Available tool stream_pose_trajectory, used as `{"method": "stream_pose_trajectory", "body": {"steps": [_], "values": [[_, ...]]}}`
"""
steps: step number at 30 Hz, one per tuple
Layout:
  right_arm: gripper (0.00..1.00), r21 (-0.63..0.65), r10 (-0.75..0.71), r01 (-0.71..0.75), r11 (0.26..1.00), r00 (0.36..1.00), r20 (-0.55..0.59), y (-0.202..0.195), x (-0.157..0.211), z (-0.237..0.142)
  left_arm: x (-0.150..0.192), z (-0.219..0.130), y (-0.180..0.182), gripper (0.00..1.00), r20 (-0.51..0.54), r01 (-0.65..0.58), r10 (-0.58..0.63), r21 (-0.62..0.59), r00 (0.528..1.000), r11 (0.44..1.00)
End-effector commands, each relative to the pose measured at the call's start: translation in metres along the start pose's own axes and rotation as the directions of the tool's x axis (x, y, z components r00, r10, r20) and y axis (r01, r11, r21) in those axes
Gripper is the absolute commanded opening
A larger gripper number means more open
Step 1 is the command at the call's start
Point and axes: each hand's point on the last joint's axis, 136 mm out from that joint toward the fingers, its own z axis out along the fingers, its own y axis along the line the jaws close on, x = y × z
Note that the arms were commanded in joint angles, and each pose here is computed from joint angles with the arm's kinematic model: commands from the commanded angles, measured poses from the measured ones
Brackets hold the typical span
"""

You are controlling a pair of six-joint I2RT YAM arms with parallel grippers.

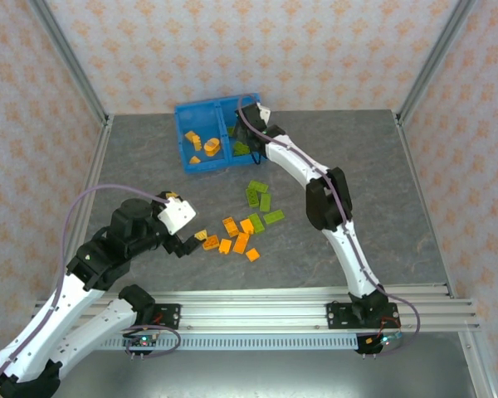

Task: Sort the legos into containers by color

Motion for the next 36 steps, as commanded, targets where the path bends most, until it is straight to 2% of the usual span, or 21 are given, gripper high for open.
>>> {"method": "stream_pose_trajectory", "body": {"steps": [1,9,13,17,21,25,27,29,31,32,34,36], "values": [[0.68,-0.018,0.018,-0.018,1.000,1.000,-0.012,0.012,-0.012,-0.021,-0.001,0.000,0.007,1.00,0.015,0.012,-0.012,-0.038,1.000,0.999],[0.81,-0.053,0.044,-0.041,0.998,0.998,0.046,0.024,-0.040,-0.049,-0.002,0.000,0.008,1.00,0.018,0.011,-0.010,-0.043,1.000,0.999],[0.80,-0.086,0.040,-0.034,0.996,0.997,0.066,0.031,-0.056,-0.076,-0.001,0.002,0.008,1.00,0.016,0.012,-0.011,-0.042,1.000,0.999],[0.80,-0.161,0.024,-0.013,0.987,0.997,0.071,0.037,-0.060,-0.121,-0.008,0.003,0.009,1.00,0.060,0.044,-0.041,-0.046,0.997,0.998],[0.81,-0.295,-0.040,0.053,0.954,0.998,0.052,0.028,-0.031,-0.178,-0.013,0.006,0.033,1.00,0.110,0.205,-0.188,-0.163,0.976,0.965],[0.83,-0.436,-0.150,0.134,0.890,0.989,-0.004,0.008,0.018,-0.241,-0.007,0.014,0.061,1.00,0.106,0.378,-0.363,-0.297,0.926,0.877],[0.85,-0.488,-0.197,0.149,0.860,0.979,-0.048,-0.004,0.044,-0.268,-0.009,0.017,0.071,1.00,0.105,0.492,-0.487,-0.334,0.867,0.804],[0.87,-0.525,-0.240,0.149,0.838,0.965,-0.109,-0.019,0.072,-0.290,-0.012,0.019,0.079,1.00,0.106,0.630,-0.641,-0.365,0.760,0.686],[0.92,-0.556,-0.271,0.136,0.820,0.948,-0.167,-0.035,0.098,-0.307,-0.015,0.038,0.064,1.00,0.049,0.736,-0.763,-0.306,0.645,0.603],[0.94,-0.585,-0.285,0.127,0.801,0.940,-0.187,-0.038,0.109,-0.314,-0.014,0.047,0.059,1.00,0.037,0.787,-0.818,-0.302,0.574,0.538],[0.99,-0.664,-0.315,0.100,0.741,0.925,-0.212,-0.040,0.131,-0.330,0.002,0.068,0.047,0.97,0.033,0.864,-0.920,-0.358,0.390,0.353],[0.99,-0.673,-0.315,0.089,0.735,0.923,-0.222,-0.045,0.139,-0.332,0.014,0.091,0.027,0.97,-0.019,0.882,-0.957,-0.385,0.289,0.274]]}}
